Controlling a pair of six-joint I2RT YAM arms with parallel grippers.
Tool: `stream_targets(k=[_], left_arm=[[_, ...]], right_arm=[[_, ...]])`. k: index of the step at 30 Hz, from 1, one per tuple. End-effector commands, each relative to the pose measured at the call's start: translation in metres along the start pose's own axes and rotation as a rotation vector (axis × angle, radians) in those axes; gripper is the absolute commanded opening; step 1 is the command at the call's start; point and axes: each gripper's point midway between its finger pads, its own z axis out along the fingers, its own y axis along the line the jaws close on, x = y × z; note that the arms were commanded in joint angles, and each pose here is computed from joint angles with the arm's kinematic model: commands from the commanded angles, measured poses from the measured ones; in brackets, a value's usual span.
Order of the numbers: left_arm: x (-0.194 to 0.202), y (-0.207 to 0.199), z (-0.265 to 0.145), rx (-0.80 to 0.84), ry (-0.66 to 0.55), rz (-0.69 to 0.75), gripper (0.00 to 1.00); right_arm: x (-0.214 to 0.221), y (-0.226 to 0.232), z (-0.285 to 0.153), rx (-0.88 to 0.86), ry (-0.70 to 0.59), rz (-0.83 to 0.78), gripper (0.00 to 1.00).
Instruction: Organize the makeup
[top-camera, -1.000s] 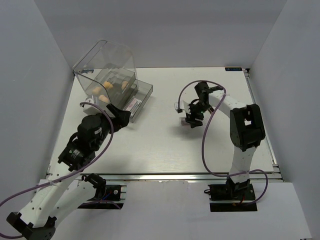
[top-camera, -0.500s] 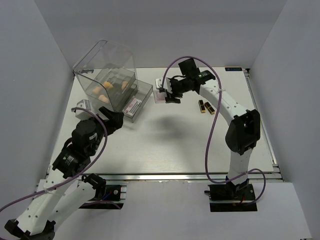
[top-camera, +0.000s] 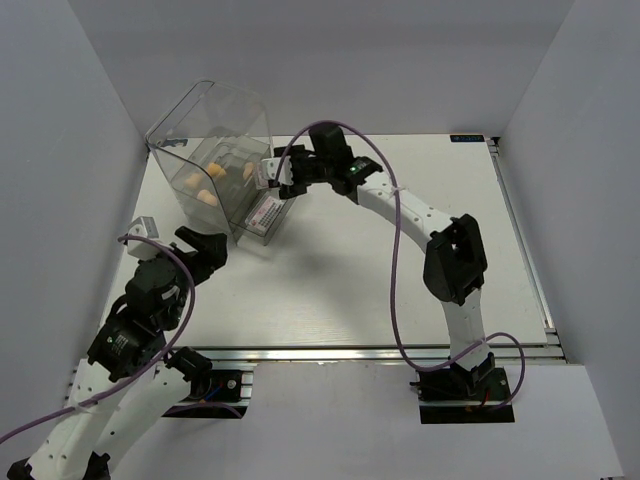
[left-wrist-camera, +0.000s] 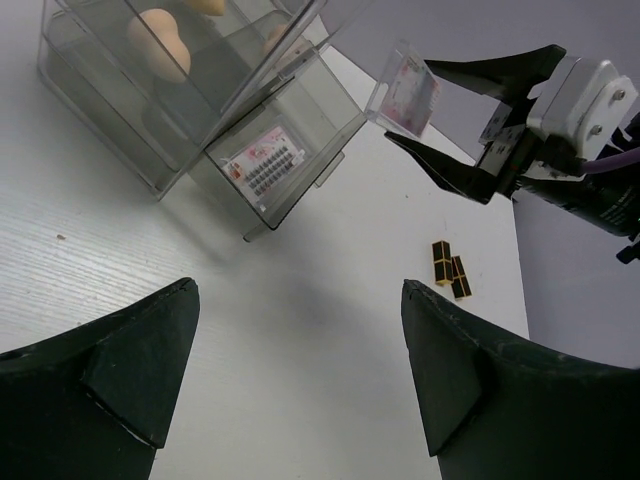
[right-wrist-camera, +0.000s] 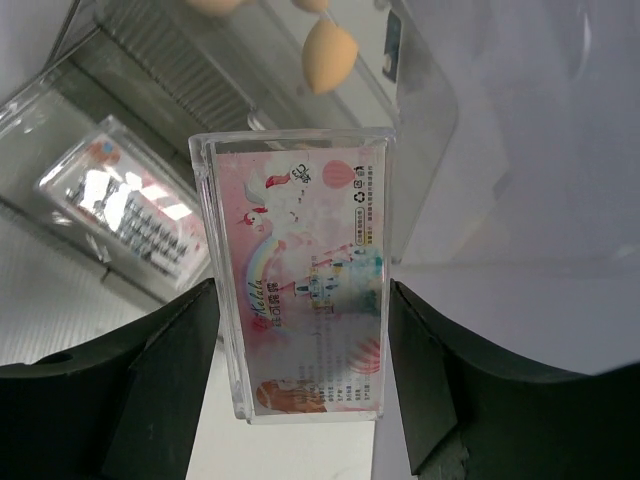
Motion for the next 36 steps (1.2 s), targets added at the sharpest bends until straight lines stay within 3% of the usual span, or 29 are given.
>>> stream_targets(k=[1,15,16,31,36], left_arm=[[-0.010,0.005,-0.006,-0.029,-0.028,-0.007,0.92],[-0.005,0.011,-0.007,-0.032,-0.027,-0.024,0.92],[-0.004,0.011,-0.007,-0.030,-0.025,-0.024,0.92],[-0.001,0.003,-0.001,-0.013,-0.009,-0.019,0.93],[0.000,-0.001,0.001,0.000,-0.003,-0.017,0.93]], right_arm=[[-0.017,-0.026,0.014,0.131,-0.040,-0.093,0.16],[0.002,0.008,0.058,0.121,-0.017,-0.222,0.35],[0.005,0.014,0.060,0.112,-0.011,-0.220,0.41],[0.029,0.034,0.067,0.093,0.036,-0.202,0.89],[0.028,0.035,0.066,0.092,0.034,-0.200,0.89]])
